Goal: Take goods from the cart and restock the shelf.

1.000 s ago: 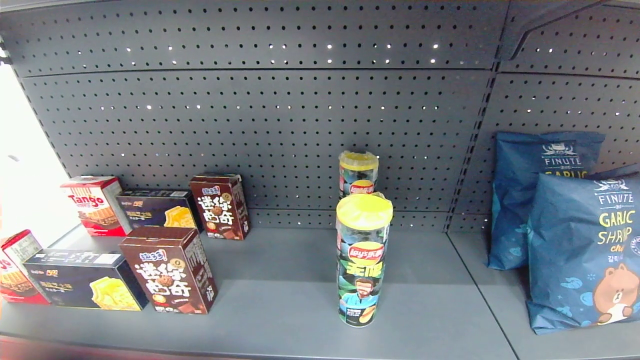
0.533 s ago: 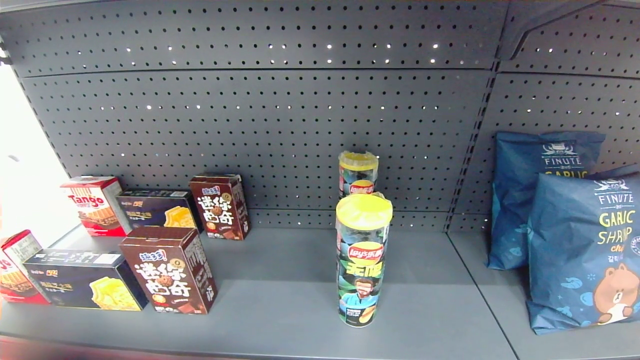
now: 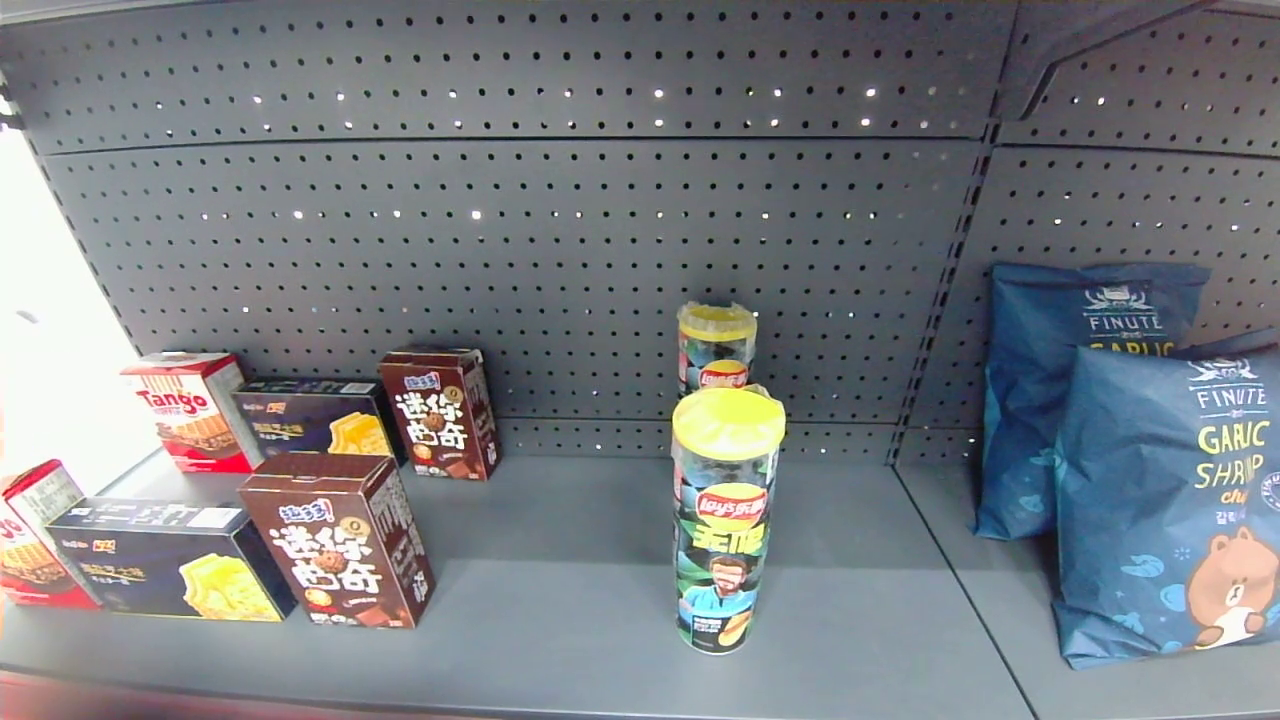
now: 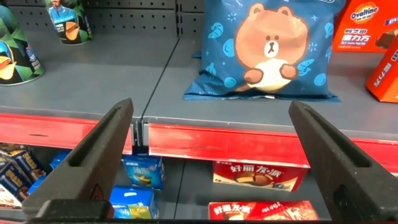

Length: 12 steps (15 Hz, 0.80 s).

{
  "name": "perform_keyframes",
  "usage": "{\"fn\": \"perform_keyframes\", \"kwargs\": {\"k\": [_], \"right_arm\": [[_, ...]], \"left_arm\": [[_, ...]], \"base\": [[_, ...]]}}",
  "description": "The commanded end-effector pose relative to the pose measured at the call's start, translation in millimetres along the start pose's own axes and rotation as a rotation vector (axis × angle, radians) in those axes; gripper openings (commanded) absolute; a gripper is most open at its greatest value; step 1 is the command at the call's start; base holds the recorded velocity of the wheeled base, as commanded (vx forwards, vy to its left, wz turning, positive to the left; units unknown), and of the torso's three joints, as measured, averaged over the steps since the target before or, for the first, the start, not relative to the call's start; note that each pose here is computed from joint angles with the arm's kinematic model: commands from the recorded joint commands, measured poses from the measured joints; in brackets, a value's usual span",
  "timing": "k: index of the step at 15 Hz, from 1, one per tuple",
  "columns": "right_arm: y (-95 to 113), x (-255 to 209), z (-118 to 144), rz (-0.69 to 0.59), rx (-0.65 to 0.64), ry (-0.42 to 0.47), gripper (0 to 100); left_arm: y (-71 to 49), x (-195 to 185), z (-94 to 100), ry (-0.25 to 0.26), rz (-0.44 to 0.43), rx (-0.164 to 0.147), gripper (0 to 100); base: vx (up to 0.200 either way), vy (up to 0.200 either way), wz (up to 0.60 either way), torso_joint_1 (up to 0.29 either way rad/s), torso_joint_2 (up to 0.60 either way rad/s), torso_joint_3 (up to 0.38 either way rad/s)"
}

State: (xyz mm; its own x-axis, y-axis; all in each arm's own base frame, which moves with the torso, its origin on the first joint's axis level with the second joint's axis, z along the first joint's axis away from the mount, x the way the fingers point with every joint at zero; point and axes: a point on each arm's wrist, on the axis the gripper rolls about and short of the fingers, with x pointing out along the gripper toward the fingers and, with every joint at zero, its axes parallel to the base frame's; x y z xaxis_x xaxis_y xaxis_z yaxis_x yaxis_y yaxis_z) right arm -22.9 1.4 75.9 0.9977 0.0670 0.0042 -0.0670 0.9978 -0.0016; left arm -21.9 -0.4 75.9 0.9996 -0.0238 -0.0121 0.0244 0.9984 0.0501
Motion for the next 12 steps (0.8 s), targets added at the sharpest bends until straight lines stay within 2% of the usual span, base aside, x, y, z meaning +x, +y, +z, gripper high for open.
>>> {"fn": "perform_keyframes", "kwargs": {"k": [1,2,3,4,5,6,7,8,11,12], "right_arm": [[0.0,0.0,0.0,0.000,0.000,0.000,100],[0.0,0.0,0.0,0.000,0.000,0.000,100],[0.0,0.0,0.0,0.000,0.000,0.000,100],[0.0,0.0,0.0,0.000,0.000,0.000,100],[0.0,0.0,0.0,0.000,0.000,0.000,100],[0.0,0.0,0.0,0.000,0.000,0.000,100],[0.0,0.0,0.0,0.000,0.000,0.000,100],[0.0,0.0,0.0,0.000,0.000,0.000,100],[0.0,0.0,0.0,0.000,0.000,0.000,100],[0.0,0.0,0.0,0.000,0.000,0.000,100]], "left_arm": [[-0.1,-0.9,-0.3,-0.014,-0.001,0.030,100],[-0.3,-1.0,-0.1,-0.016,-0.010,0.050,100],[-1.3,-1.0,-0.1,-0.019,-0.056,0.052,100],[-3.5,-1.2,-0.4,-0.022,-0.153,0.052,100],[-3.7,-1.2,-0.4,-0.023,-0.164,0.052,100],[-3.4,-1.2,-0.5,-0.022,-0.151,0.050,100],[-3.1,-1.2,-0.5,-0.019,-0.136,0.026,100],[-2.9,-1.1,-0.5,-0.018,-0.123,0.015,100],[-0.4,-0.9,-0.4,-0.013,-0.014,0.019,100],[-0.4,-0.9,-0.4,-0.013,-0.012,0.013,100]], "base": [[0.000,0.000,0.00,0.000,0.00,0.000],[0.000,0.000,0.00,0.000,0.00,0.000],[0.000,0.000,0.00,0.000,0.00,0.000],[0.000,0.000,0.00,0.000,0.00,0.000],[0.000,0.000,0.00,0.000,0.00,0.000],[0.000,0.000,0.00,0.000,0.00,0.000],[0.000,0.000,0.00,0.000,0.00,0.000],[0.000,0.000,0.00,0.000,0.00,0.000],[0.000,0.000,0.00,0.000,0.00,0.000],[0.000,0.000,0.00,0.000,0.00,0.000]]}}
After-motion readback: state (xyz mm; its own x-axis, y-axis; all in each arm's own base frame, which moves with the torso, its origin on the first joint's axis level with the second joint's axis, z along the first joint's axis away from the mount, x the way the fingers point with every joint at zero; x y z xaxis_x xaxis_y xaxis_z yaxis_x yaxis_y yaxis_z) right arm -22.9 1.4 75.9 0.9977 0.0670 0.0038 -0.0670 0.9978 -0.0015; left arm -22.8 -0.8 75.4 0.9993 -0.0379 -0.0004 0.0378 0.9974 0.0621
